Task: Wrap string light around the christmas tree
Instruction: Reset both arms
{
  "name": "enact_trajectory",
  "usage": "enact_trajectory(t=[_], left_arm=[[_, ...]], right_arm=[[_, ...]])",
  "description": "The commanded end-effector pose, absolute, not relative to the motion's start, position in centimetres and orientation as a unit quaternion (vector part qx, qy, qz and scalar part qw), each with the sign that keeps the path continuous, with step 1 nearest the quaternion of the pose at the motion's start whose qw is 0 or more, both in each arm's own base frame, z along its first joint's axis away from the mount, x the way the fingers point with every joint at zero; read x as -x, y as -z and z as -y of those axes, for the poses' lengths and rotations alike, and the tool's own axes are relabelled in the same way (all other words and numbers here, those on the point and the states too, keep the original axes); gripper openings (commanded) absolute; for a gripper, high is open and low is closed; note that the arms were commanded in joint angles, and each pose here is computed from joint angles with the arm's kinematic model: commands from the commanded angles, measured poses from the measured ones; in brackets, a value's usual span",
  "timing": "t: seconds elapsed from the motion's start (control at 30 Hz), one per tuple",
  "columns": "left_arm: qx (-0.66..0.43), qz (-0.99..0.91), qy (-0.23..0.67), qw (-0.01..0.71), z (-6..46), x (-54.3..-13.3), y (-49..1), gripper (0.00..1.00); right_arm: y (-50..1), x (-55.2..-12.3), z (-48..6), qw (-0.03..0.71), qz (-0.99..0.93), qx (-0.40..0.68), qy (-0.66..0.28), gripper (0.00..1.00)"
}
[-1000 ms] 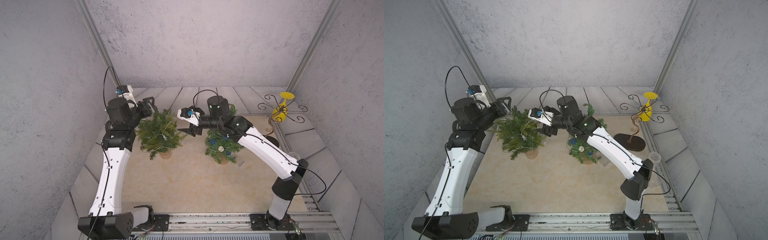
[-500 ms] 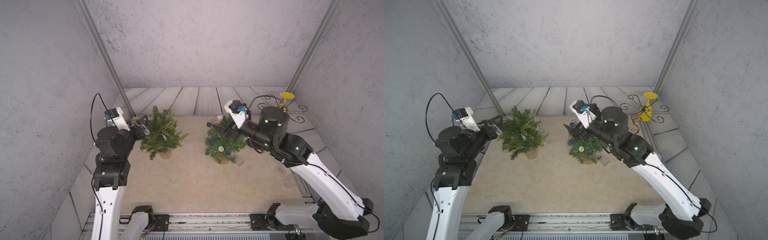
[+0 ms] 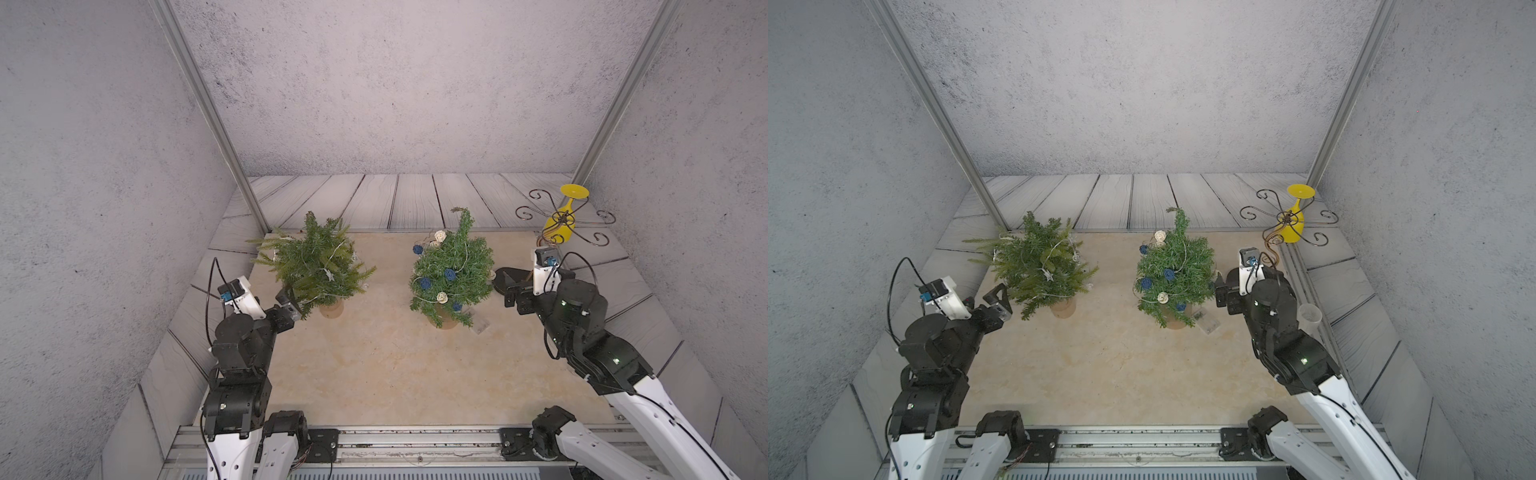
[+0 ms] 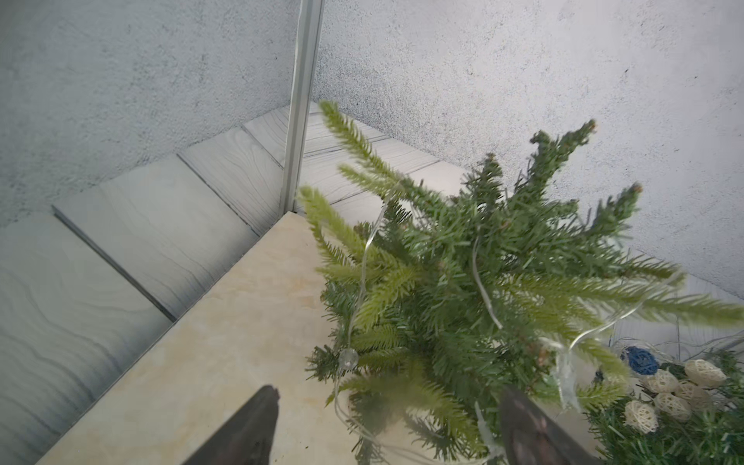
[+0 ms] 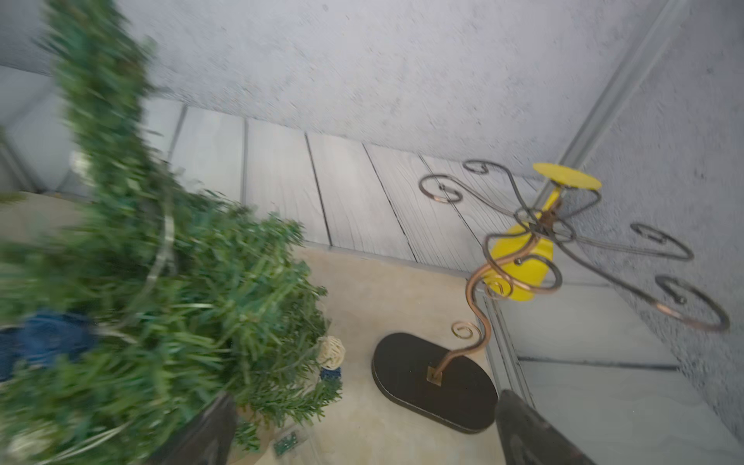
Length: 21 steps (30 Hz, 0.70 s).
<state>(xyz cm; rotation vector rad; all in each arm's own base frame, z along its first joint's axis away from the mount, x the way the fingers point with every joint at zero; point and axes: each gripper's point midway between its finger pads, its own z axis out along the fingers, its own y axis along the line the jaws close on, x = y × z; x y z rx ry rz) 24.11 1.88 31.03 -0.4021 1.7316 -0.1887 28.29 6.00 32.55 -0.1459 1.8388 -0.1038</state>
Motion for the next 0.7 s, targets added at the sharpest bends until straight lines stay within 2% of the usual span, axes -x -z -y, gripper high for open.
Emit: enact_trajectory(t=[0.0,0.3,0.53,0.57,0.6,0.67], left_arm=[[0.195,-0.750,0.077,0.627,-2.5,-24.2,-29.5,0.86],[0.192,-0.766,0.015,0.613,-4.1,-26.7,-25.5,0.85],[0.180,-0.760,-0.053,0.622,-5.7,-28.7,-22.3,0.85],[0.178,-0.762,-0.060,0.620,-5.9,-29.0,-21.8,0.93],[0.162,-0.762,-0.054,0.624,-5.4,-29.6,-21.6,0.97],[0.104,-0.765,-0.035,0.635,-3.7,-30.9,-21.5,0.97]], right_arm=[[-32.3,-29.2,-3.6,0.628,-0.777,-0.019,0.042,0.99],[-24.0,-34.8,1.5,0.571,-0.810,-0.100,0.084,0.99],[-18.4,-37.0,2.7,0.597,-0.792,-0.073,0.106,0.99],[-17.9,-37.4,2.6,0.591,-0.796,-0.070,0.108,0.99],[-17.3,-37.7,2.6,0.586,-0.800,-0.069,0.110,1.00],[-16.0,-38.3,2.8,0.591,-0.795,-0.072,0.115,0.99]])
